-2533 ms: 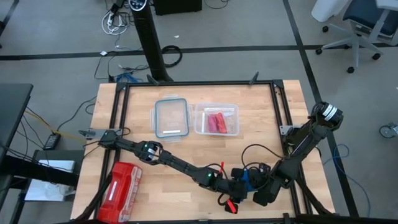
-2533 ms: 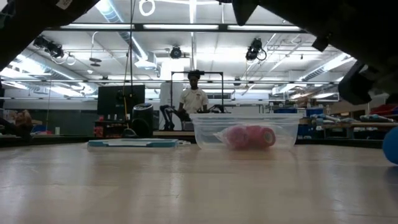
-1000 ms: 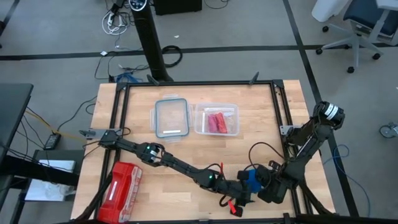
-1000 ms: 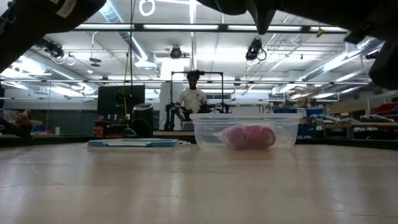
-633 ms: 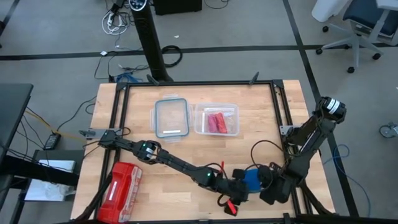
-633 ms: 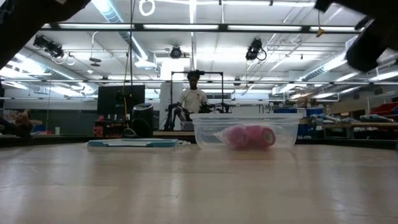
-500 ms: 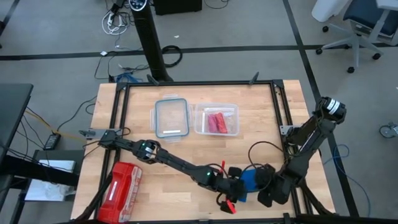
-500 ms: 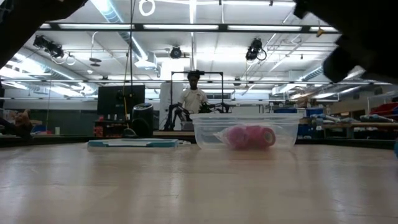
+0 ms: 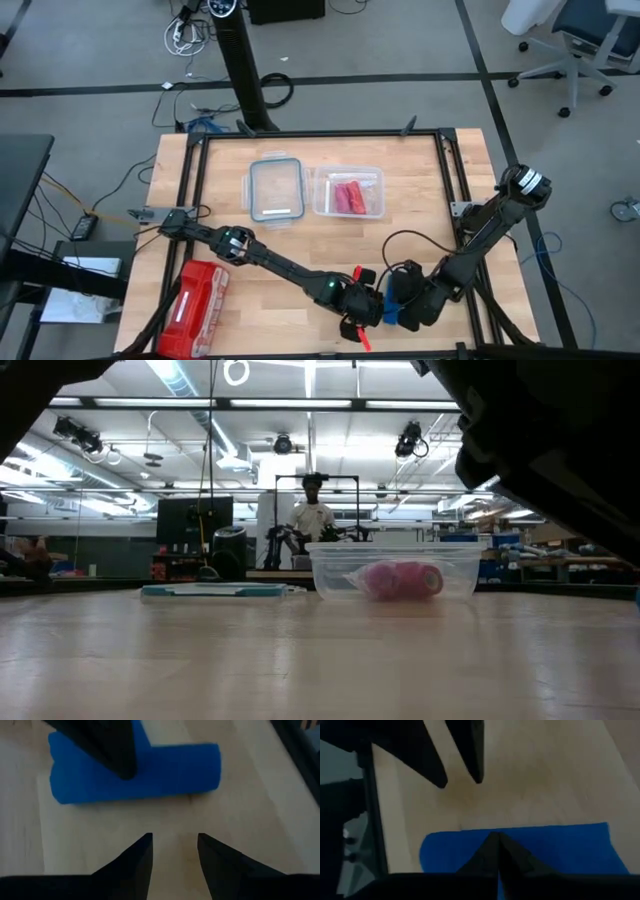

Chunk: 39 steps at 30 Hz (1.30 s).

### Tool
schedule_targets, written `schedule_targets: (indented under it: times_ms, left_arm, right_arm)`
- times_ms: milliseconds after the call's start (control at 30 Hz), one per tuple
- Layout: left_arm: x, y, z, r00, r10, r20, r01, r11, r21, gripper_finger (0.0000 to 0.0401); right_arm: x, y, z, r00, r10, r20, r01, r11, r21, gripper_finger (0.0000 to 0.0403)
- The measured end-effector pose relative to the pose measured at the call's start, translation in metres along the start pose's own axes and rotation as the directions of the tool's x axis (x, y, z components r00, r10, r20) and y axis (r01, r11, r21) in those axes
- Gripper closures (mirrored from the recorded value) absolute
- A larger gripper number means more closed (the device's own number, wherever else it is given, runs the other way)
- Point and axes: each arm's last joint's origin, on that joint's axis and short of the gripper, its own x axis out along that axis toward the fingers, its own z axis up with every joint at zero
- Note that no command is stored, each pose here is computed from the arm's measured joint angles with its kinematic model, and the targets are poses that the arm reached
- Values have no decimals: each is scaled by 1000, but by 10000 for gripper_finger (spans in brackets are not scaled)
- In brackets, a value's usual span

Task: Roll bandage
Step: Roll the blue bandage

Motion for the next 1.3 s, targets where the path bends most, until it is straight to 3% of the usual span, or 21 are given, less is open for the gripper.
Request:
schedule_targets:
  times_ms: [333, 467, 700, 867, 1067, 1300]
  left_arm:
    - [-1, -3, -5, 999, -2, -48, 2, 1000, -10, 241]
    - [-1, -3, -5, 999, -3, -49, 2, 1000, -10, 241]
    - [-1, -3, -6, 998, -3, -56, 3, 1000, -8, 241]
    - [-1, -3, -7, 998, -3, -65, 3, 1000, -6, 241]
    - [-1, -2, -6, 998, 23, -58, -23, 1000, -2, 241]
    - [-9, -1, 4, 999, 33, 13, -33, 999, -11, 241]
  right_arm:
    - [-2, -1, -14, 984, -11, -178, 16, 999, 31, 401]
    - [-6, -5, -33, 939, -47, -339, 66, 997, 44, 401]
    - [-17, -16, -50, 856, -161, -492, 218, 974, 61, 401]
    - [-28, -14, -50, 867, -129, -481, 200, 975, 99, 401]
    - [-37, -7, -40, 946, -52, -320, 106, 982, 154, 401]
    - [-30, 2, -29, 988, 13, -155, 5, 993, 116, 401]
